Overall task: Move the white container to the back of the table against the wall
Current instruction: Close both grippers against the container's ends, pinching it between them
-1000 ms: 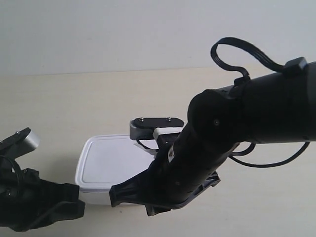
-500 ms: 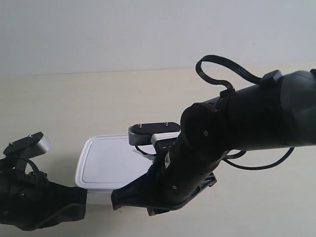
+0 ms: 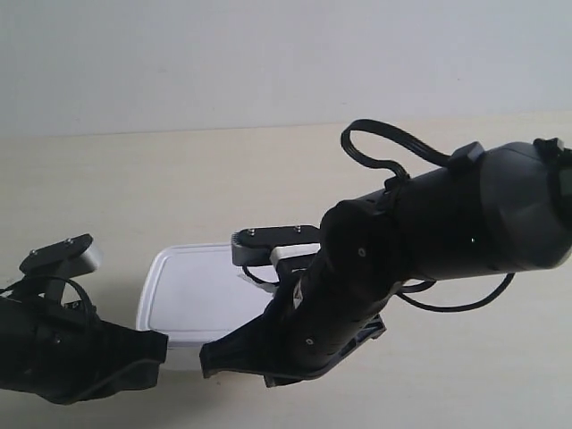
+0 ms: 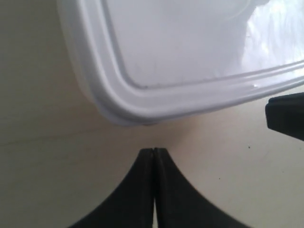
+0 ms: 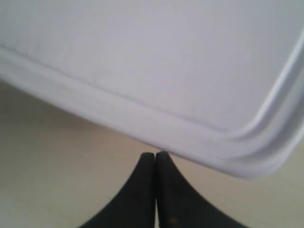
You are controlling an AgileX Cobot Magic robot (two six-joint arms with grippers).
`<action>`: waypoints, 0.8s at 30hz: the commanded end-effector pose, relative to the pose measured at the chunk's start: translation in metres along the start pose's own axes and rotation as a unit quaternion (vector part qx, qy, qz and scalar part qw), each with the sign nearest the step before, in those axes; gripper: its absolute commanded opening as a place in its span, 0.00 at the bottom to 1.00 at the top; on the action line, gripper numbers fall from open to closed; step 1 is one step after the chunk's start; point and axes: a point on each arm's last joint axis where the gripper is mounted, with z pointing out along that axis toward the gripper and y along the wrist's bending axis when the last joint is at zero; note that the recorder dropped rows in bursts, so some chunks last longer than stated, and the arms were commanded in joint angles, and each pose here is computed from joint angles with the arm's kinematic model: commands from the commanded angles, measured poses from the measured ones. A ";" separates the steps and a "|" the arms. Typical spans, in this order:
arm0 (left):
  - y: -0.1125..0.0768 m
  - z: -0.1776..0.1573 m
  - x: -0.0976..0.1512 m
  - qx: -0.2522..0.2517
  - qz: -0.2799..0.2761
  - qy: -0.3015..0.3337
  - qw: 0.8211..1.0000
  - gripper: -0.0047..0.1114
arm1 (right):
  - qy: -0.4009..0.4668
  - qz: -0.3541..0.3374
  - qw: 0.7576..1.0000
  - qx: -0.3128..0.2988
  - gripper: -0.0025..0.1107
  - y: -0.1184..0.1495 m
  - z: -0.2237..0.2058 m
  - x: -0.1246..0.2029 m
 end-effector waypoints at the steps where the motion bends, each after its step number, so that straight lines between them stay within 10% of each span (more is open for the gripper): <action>1: 0.001 0.001 -0.004 -0.017 0.025 -0.019 0.999 0.04 | -0.011 0.018 1.000 0.008 0.02 -0.014 0.002 -0.008; 24: -0.008 0.002 -0.007 0.034 0.014 -0.033 0.999 0.04 | -0.046 0.035 0.998 0.005 0.02 -0.026 0.000 -0.021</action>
